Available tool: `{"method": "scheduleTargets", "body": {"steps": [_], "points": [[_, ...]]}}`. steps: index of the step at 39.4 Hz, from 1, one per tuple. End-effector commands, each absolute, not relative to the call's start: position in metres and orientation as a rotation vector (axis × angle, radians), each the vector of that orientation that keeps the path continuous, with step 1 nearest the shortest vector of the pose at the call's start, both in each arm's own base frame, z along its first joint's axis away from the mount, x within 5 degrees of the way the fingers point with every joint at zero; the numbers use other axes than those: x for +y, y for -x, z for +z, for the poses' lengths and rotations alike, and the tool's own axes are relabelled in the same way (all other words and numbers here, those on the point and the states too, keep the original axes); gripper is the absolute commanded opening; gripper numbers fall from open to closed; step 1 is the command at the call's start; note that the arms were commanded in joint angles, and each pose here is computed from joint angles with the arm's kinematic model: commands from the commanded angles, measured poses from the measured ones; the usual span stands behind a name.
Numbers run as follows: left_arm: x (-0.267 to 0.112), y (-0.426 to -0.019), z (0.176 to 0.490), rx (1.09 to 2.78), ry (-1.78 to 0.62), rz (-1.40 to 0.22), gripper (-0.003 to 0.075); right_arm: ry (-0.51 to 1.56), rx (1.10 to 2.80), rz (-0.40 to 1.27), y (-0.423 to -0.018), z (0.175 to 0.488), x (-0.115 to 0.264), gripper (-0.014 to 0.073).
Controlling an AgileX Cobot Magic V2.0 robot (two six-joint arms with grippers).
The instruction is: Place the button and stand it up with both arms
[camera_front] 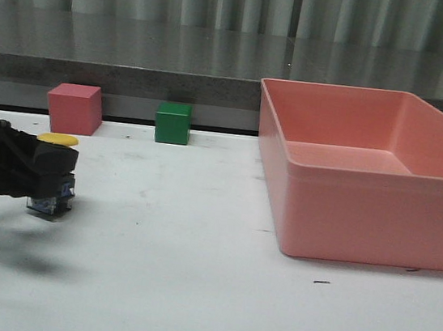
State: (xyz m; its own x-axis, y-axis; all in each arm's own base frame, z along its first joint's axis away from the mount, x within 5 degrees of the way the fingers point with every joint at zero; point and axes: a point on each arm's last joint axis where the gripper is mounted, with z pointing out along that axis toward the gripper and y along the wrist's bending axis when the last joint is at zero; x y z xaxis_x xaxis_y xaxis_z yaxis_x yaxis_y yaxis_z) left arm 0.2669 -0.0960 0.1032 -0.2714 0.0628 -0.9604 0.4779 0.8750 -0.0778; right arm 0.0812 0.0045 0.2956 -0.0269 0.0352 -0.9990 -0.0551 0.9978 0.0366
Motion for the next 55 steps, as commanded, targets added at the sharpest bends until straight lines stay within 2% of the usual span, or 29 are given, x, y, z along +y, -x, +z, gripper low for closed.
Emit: {"method": "scheduleTargets", "body": {"steps": [1, 8, 15, 20, 31, 35, 42, 49, 55], "points": [[-0.097, -0.272, 0.127, 1.599, -0.355, -0.453, 0.0169, 0.031, 1.492, 0.059, -0.081, 0.311, 0.005, -0.0062], [-0.097, -0.272, 0.126, 1.600, -0.355, -0.454, 0.0192, 0.031, 1.492, 0.059, -0.081, 0.311, 0.005, -0.0062], [-0.097, -0.272, 0.127, 1.594, -0.354, -0.455, 0.0346, 0.031, 1.492, 0.059, -0.081, 0.311, 0.005, -0.0062], [-0.097, -0.272, 0.127, 1.594, -0.354, -0.455, 0.0427, 0.031, 1.492, 0.059, -0.081, 0.311, 0.005, -0.0062], [-0.099, -0.271, 0.137, 1.556, -0.383, -0.473, 0.0461, 0.031, 1.492, 0.059, -0.081, 0.311, 0.005, -0.0062], [-0.101, -0.269, 0.148, 1.537, -0.411, -0.474, 0.0476, 0.031, 1.492, 0.059, -0.081, 0.311, 0.005, -0.0062], [-0.097, -0.262, 0.174, 1.615, -0.449, -0.419, 0.0503, 0.031, 1.492, 0.059, -0.081, 0.311, 0.005, -0.0062], [-0.089, -0.247, 0.224, 1.629, -0.328, -0.464, 0.0502, 0.031, 1.492, 0.059, -0.081, 0.311, 0.005, -0.0062], [-0.079, -0.232, 0.263, 1.695, -0.310, -0.375, 0.0486, 0.031, 1.492, 0.059, -0.081, 0.311, 0.005, -0.0062]]}}
